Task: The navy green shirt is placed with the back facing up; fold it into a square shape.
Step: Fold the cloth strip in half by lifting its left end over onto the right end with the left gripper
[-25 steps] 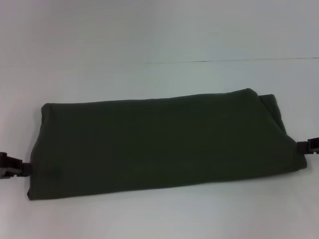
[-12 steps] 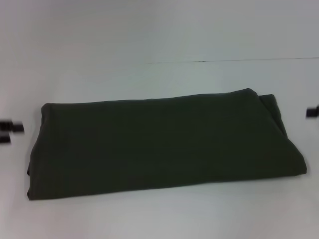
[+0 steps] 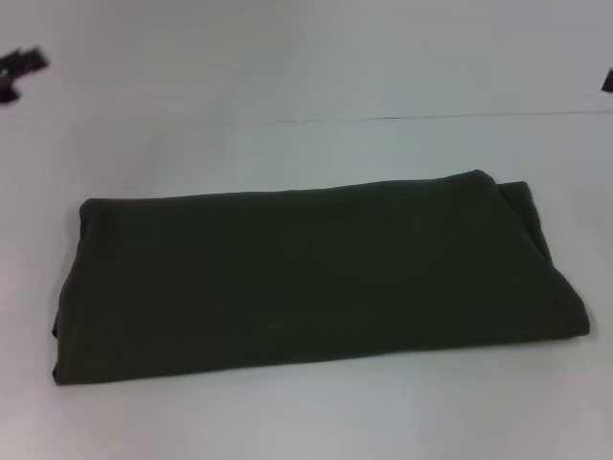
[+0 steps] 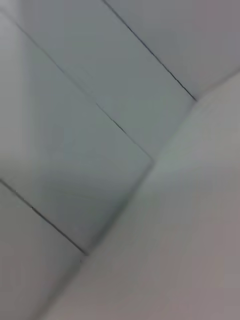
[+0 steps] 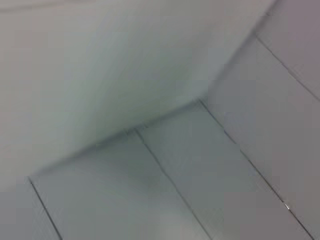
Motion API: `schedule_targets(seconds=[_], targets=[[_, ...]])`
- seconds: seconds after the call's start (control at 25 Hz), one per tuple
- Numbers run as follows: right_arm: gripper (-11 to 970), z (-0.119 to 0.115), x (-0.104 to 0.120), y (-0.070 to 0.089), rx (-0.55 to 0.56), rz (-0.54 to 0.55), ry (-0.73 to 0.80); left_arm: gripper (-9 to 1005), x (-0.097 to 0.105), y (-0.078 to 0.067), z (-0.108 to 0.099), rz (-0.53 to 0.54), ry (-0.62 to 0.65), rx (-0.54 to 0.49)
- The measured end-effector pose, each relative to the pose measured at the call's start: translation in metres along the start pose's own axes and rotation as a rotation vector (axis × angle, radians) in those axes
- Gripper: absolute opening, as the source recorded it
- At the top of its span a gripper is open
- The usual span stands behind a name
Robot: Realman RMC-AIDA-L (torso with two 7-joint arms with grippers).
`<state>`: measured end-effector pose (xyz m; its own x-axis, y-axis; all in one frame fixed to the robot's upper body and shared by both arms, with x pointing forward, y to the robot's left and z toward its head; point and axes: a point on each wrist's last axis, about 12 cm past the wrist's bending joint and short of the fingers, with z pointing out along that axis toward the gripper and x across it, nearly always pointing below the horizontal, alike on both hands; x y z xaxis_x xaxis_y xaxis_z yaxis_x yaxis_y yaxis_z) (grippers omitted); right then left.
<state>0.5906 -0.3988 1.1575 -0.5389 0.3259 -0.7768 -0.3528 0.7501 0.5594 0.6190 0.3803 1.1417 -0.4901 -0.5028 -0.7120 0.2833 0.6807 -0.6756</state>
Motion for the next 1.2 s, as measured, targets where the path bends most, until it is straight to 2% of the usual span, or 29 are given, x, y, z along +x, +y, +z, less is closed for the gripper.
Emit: schedule_targets(seconds=[0.04,0.12,0.28,0.48,0.6,0.76,0.8,0.96,1.2], targets=[[947,0.001,0.004,0.001,-0.019,-0.005,-0.026,902,-0.001,-0.005,0.008,0.027,-0.009,0.012],[947,0.0,0.012,0.0,-0.047,-0.018,-0.076,938,0.0,-0.014,0.024,0.068,-0.016,0.021],[946,-0.007,0.028,-0.003,-0.082,-0.048,-0.158,937,0.01,-0.026,0.049,0.147,-0.023,0.019],[947,-0.01,0.037,-0.002,-0.109,-0.12,-0.207,935,0.021,-0.034,0.058,0.182,-0.015,0.04],[947,-0.001,0.043,0.005,-0.151,-0.207,-0.181,934,0.023,-0.034,0.053,0.158,0.002,0.067],[947,0.008,0.049,0.011,-0.183,-0.292,-0.131,933,0.021,-0.028,0.036,0.053,0.098,0.095],[947,0.013,0.053,0.015,-0.203,-0.338,-0.096,933,0.02,-0.026,0.033,0.023,0.123,0.089],[947,0.019,0.059,0.021,-0.243,-0.402,-0.038,933,0.022,-0.015,0.016,-0.107,0.231,0.034],[946,0.024,0.056,0.03,-0.322,-0.488,0.031,934,0.029,-0.005,-0.015,-0.311,0.374,-0.007]])
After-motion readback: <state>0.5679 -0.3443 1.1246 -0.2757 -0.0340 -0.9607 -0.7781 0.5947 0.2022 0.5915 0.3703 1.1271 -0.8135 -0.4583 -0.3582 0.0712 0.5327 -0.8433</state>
